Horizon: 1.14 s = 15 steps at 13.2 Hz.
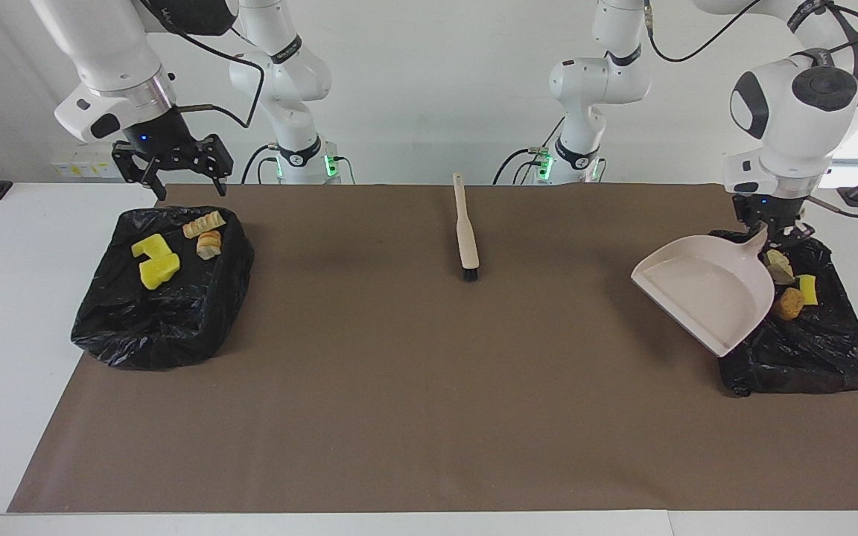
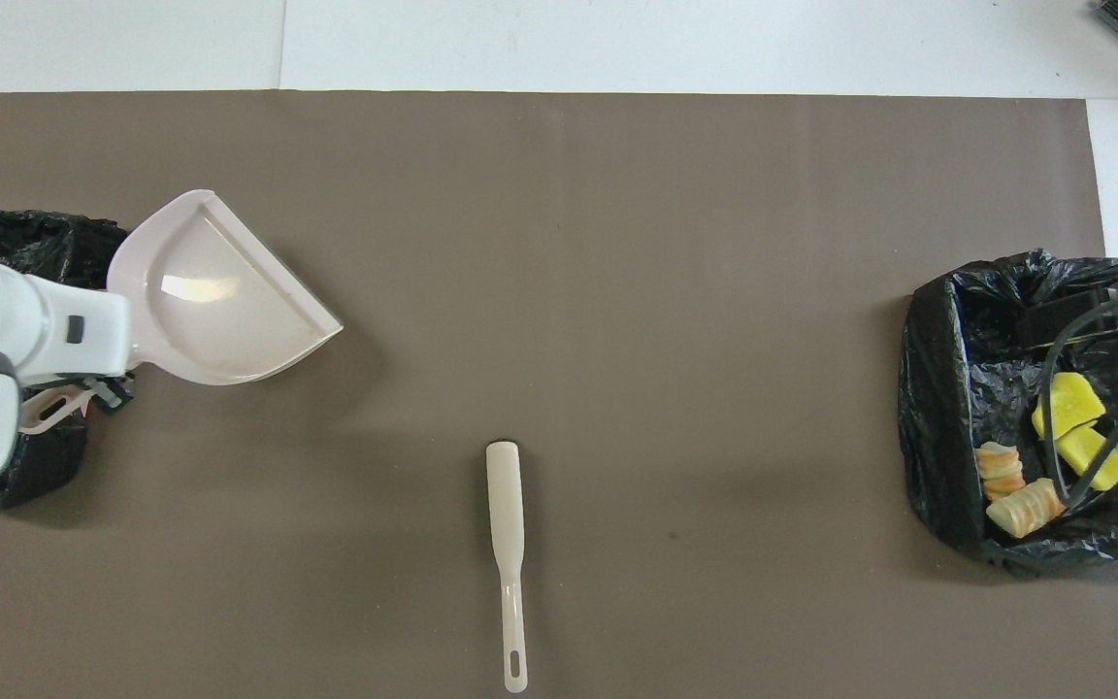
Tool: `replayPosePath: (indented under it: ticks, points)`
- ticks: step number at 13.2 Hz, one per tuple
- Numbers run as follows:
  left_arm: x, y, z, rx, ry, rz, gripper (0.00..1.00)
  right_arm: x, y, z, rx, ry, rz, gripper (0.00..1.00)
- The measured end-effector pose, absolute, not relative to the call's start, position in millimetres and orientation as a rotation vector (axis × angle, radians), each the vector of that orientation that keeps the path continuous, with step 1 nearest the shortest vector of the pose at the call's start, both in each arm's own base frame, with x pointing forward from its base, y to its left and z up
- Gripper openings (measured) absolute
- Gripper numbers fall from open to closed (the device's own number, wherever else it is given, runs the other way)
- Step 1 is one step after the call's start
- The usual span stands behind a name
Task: Sweep and dump trash in bin
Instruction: 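Bring the dustpan back and set it on the table with the left gripper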
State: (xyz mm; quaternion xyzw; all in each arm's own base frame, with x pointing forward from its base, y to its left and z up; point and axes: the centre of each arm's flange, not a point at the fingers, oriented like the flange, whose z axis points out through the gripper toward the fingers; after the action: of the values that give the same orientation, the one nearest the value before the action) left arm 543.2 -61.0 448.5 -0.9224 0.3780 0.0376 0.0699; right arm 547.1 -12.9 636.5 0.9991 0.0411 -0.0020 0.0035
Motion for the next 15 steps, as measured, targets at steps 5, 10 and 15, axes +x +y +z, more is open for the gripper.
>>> replayPosePath:
  ticks: [5,10,15]
  points:
    - [550.1,-215.2,403.6,-2.981,0.694,0.059,0.31,547.1,-12.8,636.5,3.139,0.023,-0.006,1.00]
    - [570.9,-306.0,398.1,-3.122,0.331,0.007,0.31,547.0,-12.4,636.6,3.139,0.018,-0.006,1.00]
    - [577.9,-353.1,400.7,-3.180,0.161,-0.024,0.31,546.9,-12.4,636.8,3.139,0.018,-0.005,1.00]
